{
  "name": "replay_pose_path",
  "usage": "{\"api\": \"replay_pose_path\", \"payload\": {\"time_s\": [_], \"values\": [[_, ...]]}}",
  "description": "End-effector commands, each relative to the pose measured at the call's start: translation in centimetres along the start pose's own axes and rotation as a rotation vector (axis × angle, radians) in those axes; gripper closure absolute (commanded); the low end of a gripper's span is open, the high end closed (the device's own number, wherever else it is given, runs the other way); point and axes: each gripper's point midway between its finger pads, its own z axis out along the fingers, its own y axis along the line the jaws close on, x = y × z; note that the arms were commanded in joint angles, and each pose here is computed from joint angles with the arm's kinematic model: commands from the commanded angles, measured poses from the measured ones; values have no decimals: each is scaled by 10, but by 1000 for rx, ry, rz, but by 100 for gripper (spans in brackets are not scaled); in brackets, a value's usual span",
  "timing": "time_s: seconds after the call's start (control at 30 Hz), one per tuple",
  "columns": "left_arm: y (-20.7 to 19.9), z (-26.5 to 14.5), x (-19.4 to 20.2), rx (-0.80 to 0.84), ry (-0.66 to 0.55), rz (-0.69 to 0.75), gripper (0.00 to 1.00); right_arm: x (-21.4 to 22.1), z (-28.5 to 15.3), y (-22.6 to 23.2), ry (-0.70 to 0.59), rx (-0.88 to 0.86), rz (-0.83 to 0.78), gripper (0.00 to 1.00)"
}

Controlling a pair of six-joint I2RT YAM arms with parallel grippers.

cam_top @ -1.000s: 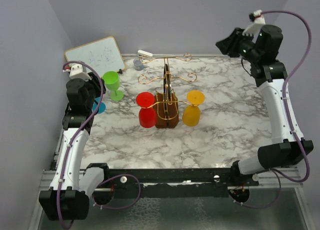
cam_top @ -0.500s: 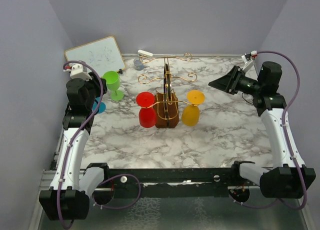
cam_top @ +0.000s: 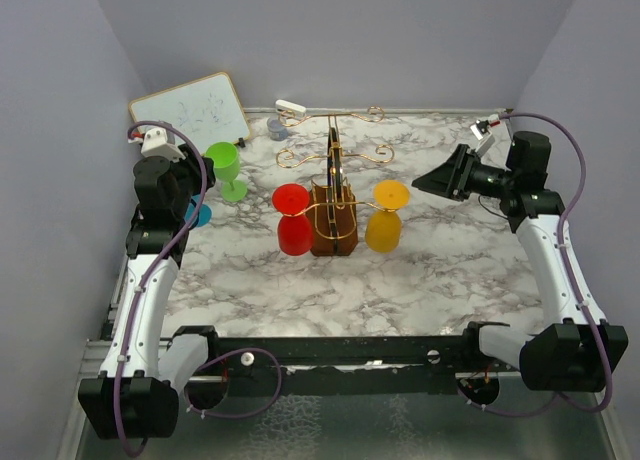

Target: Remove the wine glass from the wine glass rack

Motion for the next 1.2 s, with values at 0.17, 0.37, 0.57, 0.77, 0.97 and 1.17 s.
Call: {"api": "replay_pose_path", "payload": {"time_s": [0.17,0.37,0.57,0.77,0.97,1.17], "values": [[-8,3,0,45,-4,-12,64,10,2,4,39,-74,2,54],[-7,4,1,42,-1,-14,64,14,10,4,60,-100,12,55],[-7,5,2,39,5,-13,64,14,15,7,67,-111,2,56],[-7,5,2,42,6,-13,64,16,25,10,85,-114,-1,59],[-7,6,4,41,15,-12,64,18,29,11,91,-123,3,74],[-7,6,3,41,14,-12,64,14,25,17,67,-113,0,91]]}}
